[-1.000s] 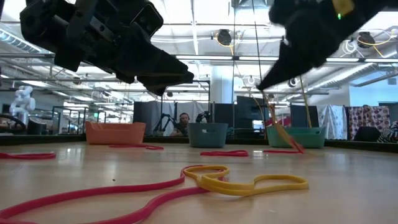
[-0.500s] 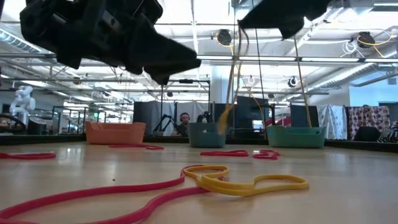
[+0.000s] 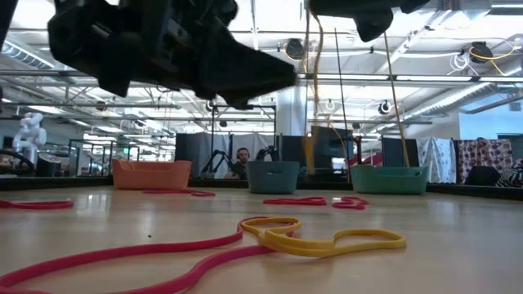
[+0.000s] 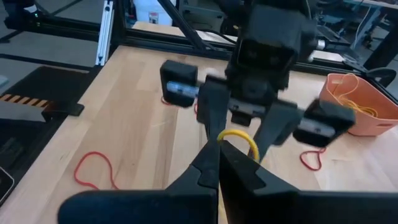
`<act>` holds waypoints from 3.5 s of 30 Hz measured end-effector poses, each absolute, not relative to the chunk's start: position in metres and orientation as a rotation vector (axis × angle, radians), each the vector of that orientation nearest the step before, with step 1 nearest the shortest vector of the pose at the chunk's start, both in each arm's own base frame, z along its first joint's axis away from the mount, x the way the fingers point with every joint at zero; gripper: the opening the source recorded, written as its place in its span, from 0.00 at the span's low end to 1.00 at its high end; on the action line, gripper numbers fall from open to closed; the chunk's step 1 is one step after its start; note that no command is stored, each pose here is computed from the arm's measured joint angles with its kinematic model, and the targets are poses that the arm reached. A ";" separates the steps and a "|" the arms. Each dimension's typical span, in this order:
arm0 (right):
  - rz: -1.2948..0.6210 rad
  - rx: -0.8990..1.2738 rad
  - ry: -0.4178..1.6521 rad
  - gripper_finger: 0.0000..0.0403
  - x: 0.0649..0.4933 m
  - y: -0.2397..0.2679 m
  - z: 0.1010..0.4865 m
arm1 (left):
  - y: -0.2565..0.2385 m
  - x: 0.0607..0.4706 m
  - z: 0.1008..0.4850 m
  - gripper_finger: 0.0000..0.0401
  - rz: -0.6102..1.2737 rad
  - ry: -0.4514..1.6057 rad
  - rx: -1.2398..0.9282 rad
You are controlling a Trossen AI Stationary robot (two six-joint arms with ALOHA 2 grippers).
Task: Sort rubber bands into baskets
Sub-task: Put the yellow rubber band into the orange bin
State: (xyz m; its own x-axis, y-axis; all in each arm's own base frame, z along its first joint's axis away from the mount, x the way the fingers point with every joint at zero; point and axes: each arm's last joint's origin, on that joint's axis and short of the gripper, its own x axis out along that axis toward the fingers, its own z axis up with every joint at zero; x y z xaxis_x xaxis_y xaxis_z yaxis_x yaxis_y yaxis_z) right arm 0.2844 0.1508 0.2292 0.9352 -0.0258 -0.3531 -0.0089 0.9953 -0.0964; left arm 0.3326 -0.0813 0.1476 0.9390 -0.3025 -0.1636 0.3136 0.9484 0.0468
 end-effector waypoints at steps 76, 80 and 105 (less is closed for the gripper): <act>-0.062 -0.075 0.535 0.23 0.277 0.145 0.212 | 0.131 0.212 0.207 0.00 0.541 1.248 0.172; -0.062 -0.075 0.534 0.23 0.277 0.145 0.212 | 0.137 0.205 0.205 0.00 0.519 1.306 0.195; -0.058 -0.077 0.535 0.23 0.277 0.145 0.212 | 0.146 0.204 0.186 0.07 0.512 1.420 0.185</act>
